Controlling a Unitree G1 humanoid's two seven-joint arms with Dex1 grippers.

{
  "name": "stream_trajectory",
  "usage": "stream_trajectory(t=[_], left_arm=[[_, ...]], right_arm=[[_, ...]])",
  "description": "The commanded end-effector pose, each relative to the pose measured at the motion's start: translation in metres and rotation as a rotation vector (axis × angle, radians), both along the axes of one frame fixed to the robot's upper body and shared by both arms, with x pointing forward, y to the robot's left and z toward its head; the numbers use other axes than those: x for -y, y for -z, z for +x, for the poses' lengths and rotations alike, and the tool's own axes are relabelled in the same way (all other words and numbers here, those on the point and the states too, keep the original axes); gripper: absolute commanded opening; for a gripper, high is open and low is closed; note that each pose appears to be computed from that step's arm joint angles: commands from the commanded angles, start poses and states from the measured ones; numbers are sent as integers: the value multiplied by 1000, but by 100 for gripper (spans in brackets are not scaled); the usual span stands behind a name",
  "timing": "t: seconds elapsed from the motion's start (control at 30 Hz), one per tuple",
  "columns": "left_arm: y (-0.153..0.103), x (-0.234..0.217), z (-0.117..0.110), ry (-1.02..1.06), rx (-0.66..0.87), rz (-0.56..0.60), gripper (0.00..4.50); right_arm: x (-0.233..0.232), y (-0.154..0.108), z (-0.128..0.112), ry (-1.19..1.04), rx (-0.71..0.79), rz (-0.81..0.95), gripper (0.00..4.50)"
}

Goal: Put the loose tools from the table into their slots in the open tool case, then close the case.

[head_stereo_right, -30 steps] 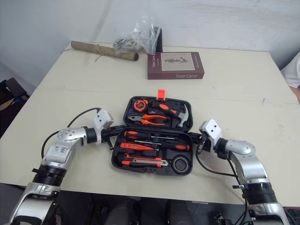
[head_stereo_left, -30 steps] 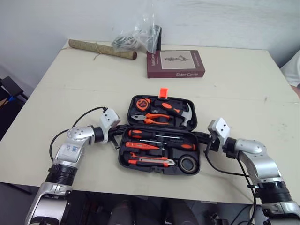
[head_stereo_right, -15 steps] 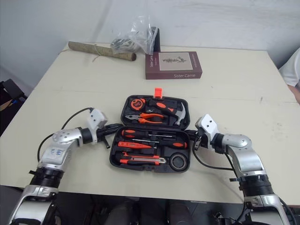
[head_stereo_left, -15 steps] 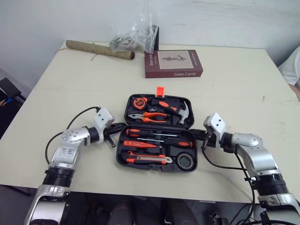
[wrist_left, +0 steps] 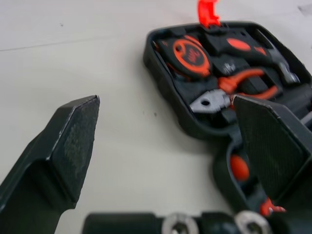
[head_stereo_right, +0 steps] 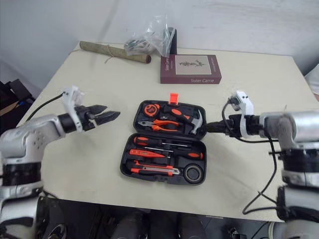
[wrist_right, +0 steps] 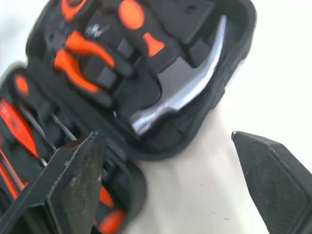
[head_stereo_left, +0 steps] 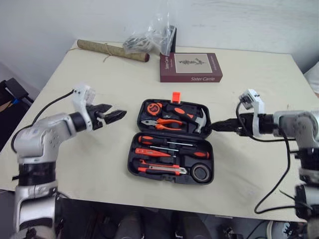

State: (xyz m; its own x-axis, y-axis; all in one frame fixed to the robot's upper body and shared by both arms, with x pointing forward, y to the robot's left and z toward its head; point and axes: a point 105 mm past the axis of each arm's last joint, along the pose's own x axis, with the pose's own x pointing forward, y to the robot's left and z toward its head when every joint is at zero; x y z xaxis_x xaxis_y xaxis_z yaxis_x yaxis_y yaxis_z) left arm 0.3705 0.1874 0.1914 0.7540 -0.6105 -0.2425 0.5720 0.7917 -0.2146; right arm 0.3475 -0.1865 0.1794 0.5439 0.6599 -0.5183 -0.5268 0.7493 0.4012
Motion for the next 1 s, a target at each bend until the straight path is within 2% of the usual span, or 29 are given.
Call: stream_trajectory(t=[0.03,0.17,0.23,0.4,0.63,0.67,0.73,0.77,0.97,1.0], left_arm=[[7,3,13,-44,-64,37,448],[15,17,19,-16,-149,29,448],[19,17,22,-27,-147,65,448],[18,28,20,26,-155,59,448],[25,26,24,0,-179,104,448],[25,26,26,-11,-173,106,450],[24,29,29,-15,-171,102,394],[24,31,30,-15,-171,99,357],[21,36,34,-9,-169,68,78],[21,37,33,-3,-173,58,32]], right_arm=[[0,1,8,58,-33,-39,446],[-2,13,13,49,-31,-111,446],[-4,15,16,61,-35,-103,446],[-1,23,29,140,-50,-124,446],[-1,32,29,156,-112,-146,446],[-1,33,29,156,-116,-147,407],[-2,34,28,153,-131,-140,361],[-2,35,28,151,-137,-136,309],[1,41,25,182,-190,-87,15],[2,42,25,192,-198,-78,0]])
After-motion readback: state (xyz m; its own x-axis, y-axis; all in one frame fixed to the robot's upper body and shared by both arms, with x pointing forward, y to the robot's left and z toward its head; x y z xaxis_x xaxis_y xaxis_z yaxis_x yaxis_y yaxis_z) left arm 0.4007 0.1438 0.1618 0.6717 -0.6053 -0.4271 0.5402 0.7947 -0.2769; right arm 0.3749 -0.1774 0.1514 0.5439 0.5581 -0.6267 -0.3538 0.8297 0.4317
